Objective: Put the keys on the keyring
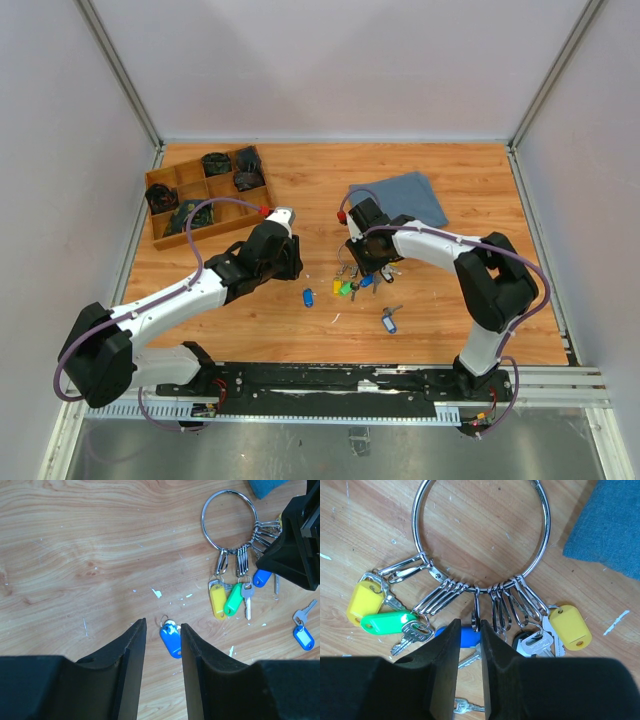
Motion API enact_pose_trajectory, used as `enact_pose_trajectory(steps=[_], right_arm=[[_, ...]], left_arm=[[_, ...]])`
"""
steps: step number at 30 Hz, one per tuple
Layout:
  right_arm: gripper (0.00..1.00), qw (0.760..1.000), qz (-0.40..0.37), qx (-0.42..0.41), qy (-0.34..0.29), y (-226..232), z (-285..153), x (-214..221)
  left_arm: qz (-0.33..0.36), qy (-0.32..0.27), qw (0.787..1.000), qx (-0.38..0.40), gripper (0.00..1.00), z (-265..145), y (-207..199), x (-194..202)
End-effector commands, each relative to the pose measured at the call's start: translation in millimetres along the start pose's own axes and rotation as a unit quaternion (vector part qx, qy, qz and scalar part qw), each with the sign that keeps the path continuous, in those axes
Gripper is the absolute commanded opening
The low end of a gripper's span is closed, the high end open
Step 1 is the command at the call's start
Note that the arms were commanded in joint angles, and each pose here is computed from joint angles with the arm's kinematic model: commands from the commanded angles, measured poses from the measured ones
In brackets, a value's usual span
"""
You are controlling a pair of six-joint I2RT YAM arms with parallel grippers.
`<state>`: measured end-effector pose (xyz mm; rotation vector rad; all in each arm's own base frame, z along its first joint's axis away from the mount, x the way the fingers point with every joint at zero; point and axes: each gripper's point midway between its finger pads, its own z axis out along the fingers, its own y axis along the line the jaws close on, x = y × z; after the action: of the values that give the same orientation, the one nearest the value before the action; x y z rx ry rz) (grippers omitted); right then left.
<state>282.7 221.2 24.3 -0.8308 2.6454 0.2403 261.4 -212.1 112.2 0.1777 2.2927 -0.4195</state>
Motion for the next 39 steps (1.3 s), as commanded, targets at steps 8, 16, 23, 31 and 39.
enact_pose_trajectory(steps=[8, 16, 23, 31, 39], right_arm=[[0.18, 1.0, 0.015, 0.012, 0.012, -6.3, 4.6, -1.4], [0.01, 1.0, -0.001, 0.012, -0.01, -6.9, -9.7, -9.0], [0.01, 0.999, -0.047, -0.024, 0.007, 4.2, -59.9, -6.6], [0.01, 0.989, -0.066, -0.126, 0.03, 40.1, -129.0, 0.1], [0.01, 0.982, -0.079, -0.17, -0.034, 60.0, -208.4, -18.5]], left_arm=[[-0.008, -0.013, 1.0, 0.003, 0.38, -2.3, -3.0, -10.5], [-0.005, -0.023, 1.0, -0.004, 0.37, -6.8, -1.2, -18.1], [0.012, -0.068, 0.998, 0.0, 0.38, -28.3, -4.7, -49.8], [0.062, -0.148, 0.987, 0.024, 0.45, -63.4, -34.9, -82.6], [0.122, -0.251, 0.951, 0.131, 0.63, -117.3, -89.0, -107.7]])
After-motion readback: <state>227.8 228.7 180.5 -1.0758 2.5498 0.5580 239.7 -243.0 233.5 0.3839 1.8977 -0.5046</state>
